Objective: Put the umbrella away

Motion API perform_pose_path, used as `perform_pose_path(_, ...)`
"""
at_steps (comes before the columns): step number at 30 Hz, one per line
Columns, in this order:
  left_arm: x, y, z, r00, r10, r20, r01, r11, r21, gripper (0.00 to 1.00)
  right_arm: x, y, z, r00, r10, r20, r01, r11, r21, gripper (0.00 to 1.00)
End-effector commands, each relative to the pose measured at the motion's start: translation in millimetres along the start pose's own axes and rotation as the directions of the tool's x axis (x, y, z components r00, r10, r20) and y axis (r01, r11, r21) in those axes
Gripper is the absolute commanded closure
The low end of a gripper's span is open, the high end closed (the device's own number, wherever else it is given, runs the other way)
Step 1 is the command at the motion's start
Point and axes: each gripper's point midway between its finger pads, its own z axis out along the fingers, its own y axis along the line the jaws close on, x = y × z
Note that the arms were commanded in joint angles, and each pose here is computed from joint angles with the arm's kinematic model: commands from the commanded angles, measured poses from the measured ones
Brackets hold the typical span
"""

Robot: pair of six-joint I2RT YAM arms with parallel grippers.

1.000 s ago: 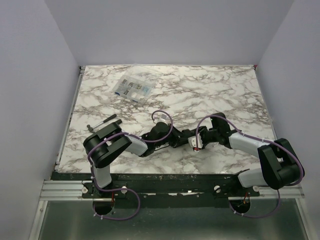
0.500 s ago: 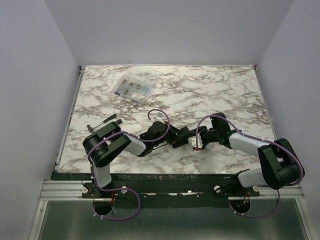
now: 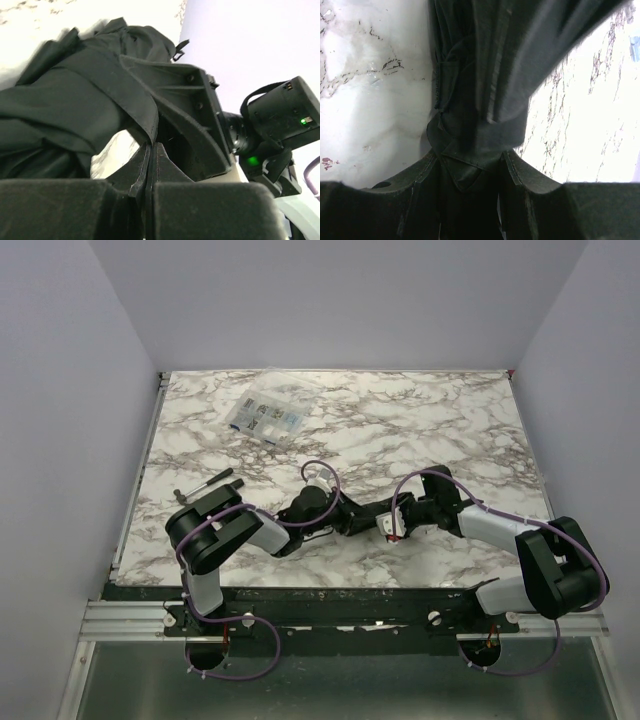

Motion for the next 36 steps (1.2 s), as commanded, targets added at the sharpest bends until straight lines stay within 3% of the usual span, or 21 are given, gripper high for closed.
perform_pose_path(1, 16.1, 8.8, -14.7, 0.997, -0.021, -0.078, 0.020, 1.000, -0.013, 1.00, 11.7, 67.2, -1.5, 0.985, 0.149, -0.091, -0.163, 0.970, -0.180, 0.89)
perform_pose_path(13, 17.9, 27.0, -15.0, 0.994, -0.060, -0.087, 0.055, 0.997, -0.058, 1.00, 11.7, 67.2, -0.9, 0.985, 0.150, -0.090, -0.165, 0.969, -0.182, 0.89)
perform_pose_path(23, 16.0, 38.8, -16.1, 0.994, -0.085, -0.070, 0.078, 0.991, -0.109, 0.72, 11.2, 67.7, -0.7, 0.984, 0.153, -0.088, -0.167, 0.968, -0.184, 0.89)
perform_pose_path(36, 9.3, 49.5, -13.2, 0.996, -0.082, -0.029, 0.077, 0.984, -0.161, 0.58, 11.1, 67.6, -0.7, 0.984, 0.154, -0.088, -0.168, 0.968, -0.186, 0.89)
